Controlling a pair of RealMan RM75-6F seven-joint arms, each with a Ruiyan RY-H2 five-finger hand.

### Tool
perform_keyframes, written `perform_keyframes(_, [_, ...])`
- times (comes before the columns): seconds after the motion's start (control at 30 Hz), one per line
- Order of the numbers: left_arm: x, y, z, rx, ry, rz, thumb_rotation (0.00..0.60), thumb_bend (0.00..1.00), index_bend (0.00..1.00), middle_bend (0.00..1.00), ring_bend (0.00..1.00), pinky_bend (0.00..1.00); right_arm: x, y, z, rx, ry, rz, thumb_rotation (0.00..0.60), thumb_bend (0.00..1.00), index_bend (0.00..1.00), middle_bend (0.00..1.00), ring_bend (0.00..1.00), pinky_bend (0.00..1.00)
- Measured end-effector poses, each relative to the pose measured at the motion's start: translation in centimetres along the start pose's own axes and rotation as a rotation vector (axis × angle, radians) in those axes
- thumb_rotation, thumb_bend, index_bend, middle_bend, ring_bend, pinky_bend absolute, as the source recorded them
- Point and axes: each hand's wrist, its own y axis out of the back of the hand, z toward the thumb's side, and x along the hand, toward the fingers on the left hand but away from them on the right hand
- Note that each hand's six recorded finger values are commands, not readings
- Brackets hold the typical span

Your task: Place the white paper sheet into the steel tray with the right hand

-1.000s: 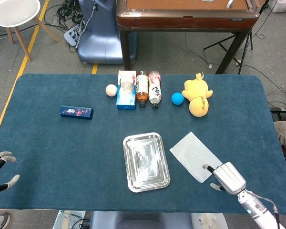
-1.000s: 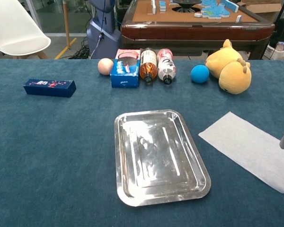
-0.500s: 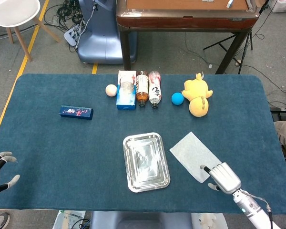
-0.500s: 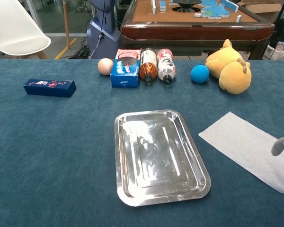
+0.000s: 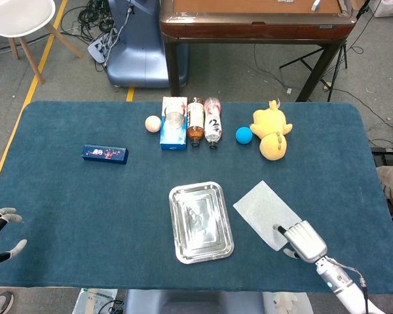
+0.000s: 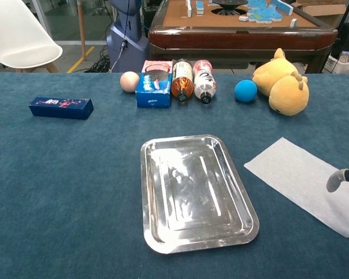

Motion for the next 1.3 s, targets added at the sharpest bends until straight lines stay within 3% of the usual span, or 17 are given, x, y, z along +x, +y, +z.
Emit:
perform_keyframes(0.6, [0.0, 0.1, 0.0, -0.004, 0.001, 0.004, 0.600, 0.16, 0.42, 0.32, 0.34, 0.59, -1.3, 0.1, 0.3, -0.040, -0.016, -0.044, 0.600, 0.01, 0.42, 1.00, 1.00, 1.00])
perform_keyframes(0.97, [-0.1, 0.2, 0.0, -0.005, 0.001, 0.006, 0.600, 0.16, 0.42, 0.32, 0.34, 0.59, -2.3, 0.5, 0.6, -0.081, -0.035, -0.092, 0.600, 0.22, 0.48, 1.00, 1.00, 1.00])
perform_keyframes(1.3, [-0.1, 0.3, -0.1, -0.007, 0.001, 0.007, 0.600, 0.16, 0.42, 0.32, 0.34, 0.59, -2.8, 0.7, 0.6, -0.098, -0.046, -0.118, 0.600, 0.34, 0.52, 1.00, 1.00, 1.00])
